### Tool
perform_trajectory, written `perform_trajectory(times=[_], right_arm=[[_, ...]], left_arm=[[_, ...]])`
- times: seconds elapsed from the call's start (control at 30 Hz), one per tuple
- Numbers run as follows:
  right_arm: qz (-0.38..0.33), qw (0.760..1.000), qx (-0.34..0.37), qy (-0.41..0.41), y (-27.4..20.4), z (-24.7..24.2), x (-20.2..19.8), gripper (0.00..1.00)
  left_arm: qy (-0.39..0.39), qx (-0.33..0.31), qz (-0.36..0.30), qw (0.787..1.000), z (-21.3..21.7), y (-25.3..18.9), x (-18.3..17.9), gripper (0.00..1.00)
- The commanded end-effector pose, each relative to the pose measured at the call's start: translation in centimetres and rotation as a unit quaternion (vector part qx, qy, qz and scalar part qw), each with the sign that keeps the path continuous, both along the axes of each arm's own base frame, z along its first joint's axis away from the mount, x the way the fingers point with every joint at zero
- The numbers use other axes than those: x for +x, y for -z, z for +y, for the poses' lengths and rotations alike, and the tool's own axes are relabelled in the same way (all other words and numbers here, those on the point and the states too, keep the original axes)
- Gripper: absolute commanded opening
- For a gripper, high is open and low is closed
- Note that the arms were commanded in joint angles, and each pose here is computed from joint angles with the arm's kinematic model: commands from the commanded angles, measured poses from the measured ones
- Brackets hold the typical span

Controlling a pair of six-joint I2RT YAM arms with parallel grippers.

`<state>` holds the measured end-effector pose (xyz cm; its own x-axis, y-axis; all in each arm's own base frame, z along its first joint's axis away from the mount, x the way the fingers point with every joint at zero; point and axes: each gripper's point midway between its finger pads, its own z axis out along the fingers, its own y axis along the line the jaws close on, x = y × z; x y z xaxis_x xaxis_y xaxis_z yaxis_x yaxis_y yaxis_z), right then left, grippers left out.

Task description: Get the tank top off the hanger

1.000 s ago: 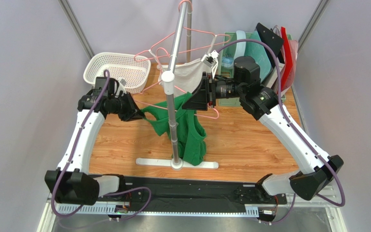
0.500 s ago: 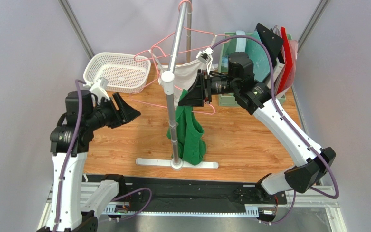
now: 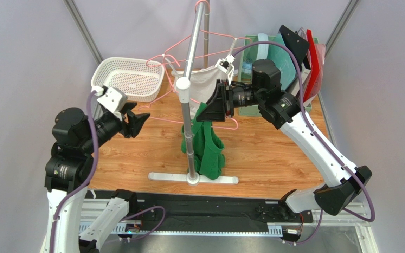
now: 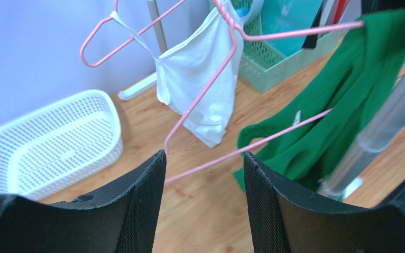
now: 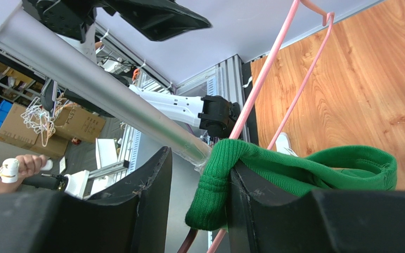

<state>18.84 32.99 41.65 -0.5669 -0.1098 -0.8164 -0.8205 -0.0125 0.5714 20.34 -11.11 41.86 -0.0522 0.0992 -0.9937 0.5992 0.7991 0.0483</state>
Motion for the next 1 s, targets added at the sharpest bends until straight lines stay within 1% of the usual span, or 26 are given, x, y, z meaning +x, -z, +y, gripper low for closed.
perform_trajectory(times=[0.0,0.1,0.13,0.27,0.33,0.47,0.6,0.67,0.7,0.73,0.83,0.97], right_arm=[[-0.039,0.999,0.026,-0.018,-2.6,-0.3,-1.4,0.00],[-0.036,0.999,0.026,-0.019,-2.6,-0.2,-1.4,0.00],[-0.034,0.999,0.025,-0.020,-2.5,-0.2,-1.4,0.00],[-0.030,0.999,0.024,-0.027,-2.5,0.3,-1.5,0.00],[-0.031,0.999,0.024,-0.031,-2.6,0.4,-1.6,0.00],[-0.028,0.998,0.025,-0.042,-2.7,0.7,-1.9,0.00],[-0.024,0.998,0.023,-0.046,-2.5,0.9,-2.0,0.00],[-0.022,0.998,0.023,-0.051,-2.5,1.1,-2.3,0.00],[-0.023,0.998,0.024,-0.052,-2.5,1.1,-2.2,0.00],[-0.022,0.998,0.023,-0.052,-2.5,1.1,-2.3,0.00],[-0.021,0.998,0.024,-0.056,-2.5,1.3,-2.4,0.00],[-0.018,0.998,0.024,-0.061,-2.5,1.4,-2.7,0.00]], left_arm=[[0.013,0.151,-0.120,0.981,1.0,0.2,1.6,0.62],[0.027,0.212,-0.143,0.966,1.3,1.3,2.3,0.67],[0.031,0.224,-0.143,0.963,1.3,1.6,2.5,0.68],[0.080,0.228,-0.138,0.961,-0.4,2.8,3.0,0.70],[0.085,0.233,-0.124,0.961,-0.8,3.3,3.7,0.68],[0.072,0.240,-0.130,0.959,-0.7,3.7,5.0,0.66],[0.067,0.240,-0.128,0.960,-0.9,3.6,6.0,0.63],[0.063,0.237,-0.126,0.961,-1.1,3.4,6.6,0.58],[0.061,0.236,-0.124,0.962,-1.1,3.4,6.8,0.54],[0.062,0.237,-0.127,0.961,-1.2,3.3,7.0,0.49],[0.061,0.240,-0.121,0.961,-1.4,3.6,7.6,0.42],[0.065,0.245,-0.123,0.959,-1.7,3.6,7.7,0.41]])
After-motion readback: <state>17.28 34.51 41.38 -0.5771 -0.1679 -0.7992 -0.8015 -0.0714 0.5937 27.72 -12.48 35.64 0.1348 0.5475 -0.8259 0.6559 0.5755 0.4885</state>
